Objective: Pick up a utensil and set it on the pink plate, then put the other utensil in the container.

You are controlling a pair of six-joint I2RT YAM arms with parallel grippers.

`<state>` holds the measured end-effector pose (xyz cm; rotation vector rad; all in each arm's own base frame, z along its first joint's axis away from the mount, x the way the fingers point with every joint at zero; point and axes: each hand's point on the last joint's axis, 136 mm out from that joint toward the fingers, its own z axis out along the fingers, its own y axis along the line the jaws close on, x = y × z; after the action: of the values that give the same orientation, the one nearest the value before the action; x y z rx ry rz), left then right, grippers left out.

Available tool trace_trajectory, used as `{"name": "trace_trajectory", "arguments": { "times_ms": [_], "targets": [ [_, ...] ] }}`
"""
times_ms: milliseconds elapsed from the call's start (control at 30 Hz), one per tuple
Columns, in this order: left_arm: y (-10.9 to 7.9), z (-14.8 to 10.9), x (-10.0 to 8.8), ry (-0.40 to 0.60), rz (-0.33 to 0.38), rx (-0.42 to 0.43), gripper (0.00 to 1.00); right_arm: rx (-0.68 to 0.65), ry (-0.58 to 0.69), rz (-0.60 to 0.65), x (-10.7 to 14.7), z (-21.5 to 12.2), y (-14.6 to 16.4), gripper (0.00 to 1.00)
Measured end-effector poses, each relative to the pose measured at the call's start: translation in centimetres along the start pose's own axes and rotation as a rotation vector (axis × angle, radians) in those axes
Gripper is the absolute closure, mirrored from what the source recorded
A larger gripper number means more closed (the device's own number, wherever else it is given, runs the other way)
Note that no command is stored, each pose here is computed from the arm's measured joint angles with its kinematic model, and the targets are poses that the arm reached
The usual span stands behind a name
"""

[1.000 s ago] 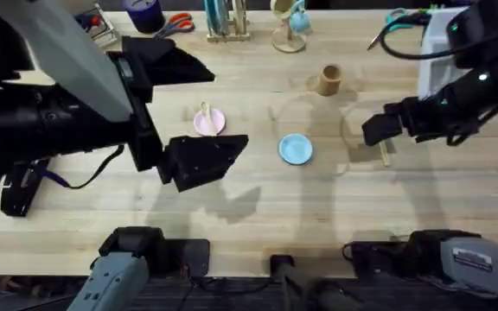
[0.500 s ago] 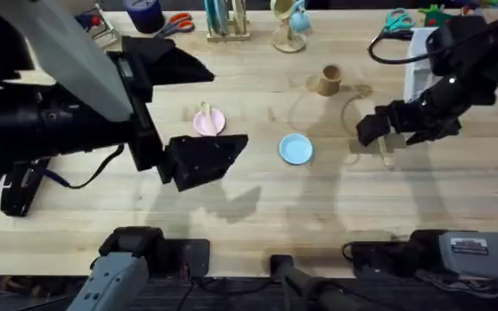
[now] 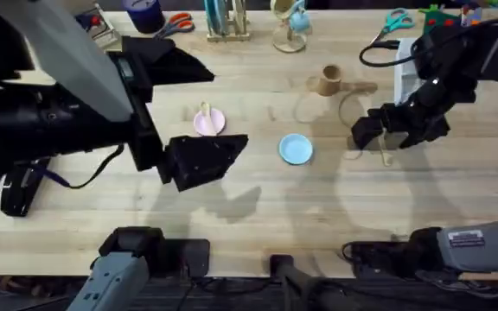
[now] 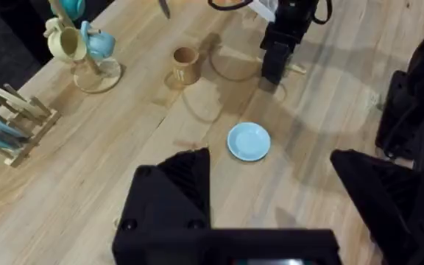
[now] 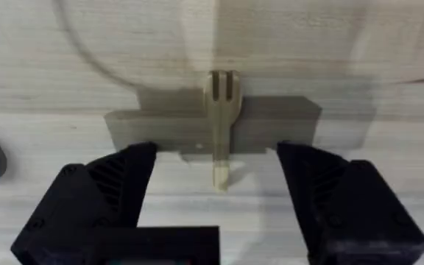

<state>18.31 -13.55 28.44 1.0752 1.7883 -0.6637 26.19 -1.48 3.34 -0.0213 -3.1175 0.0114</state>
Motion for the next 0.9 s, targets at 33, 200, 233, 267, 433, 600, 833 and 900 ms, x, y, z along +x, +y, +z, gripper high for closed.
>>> {"name": "trace_trajectory", "arguments": {
  "times_ms": [33, 200, 233, 267, 433, 600, 833, 900],
  "targets": [
    [0.00, 0.00, 0.00, 0.000, 0.000, 0.000, 0.010, 0.000, 0.000, 0.000, -0.01, 0.01, 0.00, 0.007],
    [0.00, 0.00, 0.00, 0.000, 0.000, 0.000, 0.010, 0.000, -0.002, 0.000, -0.08, -0.01, -0.01, 0.136],
    [0.00, 0.00, 0.00, 0.000, 0.000, 0.000, 0.010, 0.001, -0.003, 0.002, -0.13, -0.01, -0.02, 0.200],
    [0.00, 0.00, 0.00, 0.000, 0.000, 0.000, 0.009, 0.001, -0.005, 0.001, -0.18, -0.01, -0.02, 0.264],
    [0.00, 0.00, 0.00, 0.000, 0.000, 0.000, 0.011, -0.006, -0.016, 0.003, -0.46, -0.07, 0.11, 0.729],
    [0.00, 0.00, 0.00, 0.000, 0.000, 0.000, 0.010, -0.016, -0.023, 0.006, -0.67, -0.15, 0.27, 0.963],
    [0.00, 0.00, 0.00, 0.000, 0.000, 0.000, 0.010, -0.016, -0.023, 0.007, -0.68, -0.15, 0.26, 0.968],
    [0.00, 0.00, 0.00, 0.000, 0.000, 0.000, 0.010, -0.016, -0.024, 0.007, -0.69, -0.16, 0.26, 0.970]
  ]
}}
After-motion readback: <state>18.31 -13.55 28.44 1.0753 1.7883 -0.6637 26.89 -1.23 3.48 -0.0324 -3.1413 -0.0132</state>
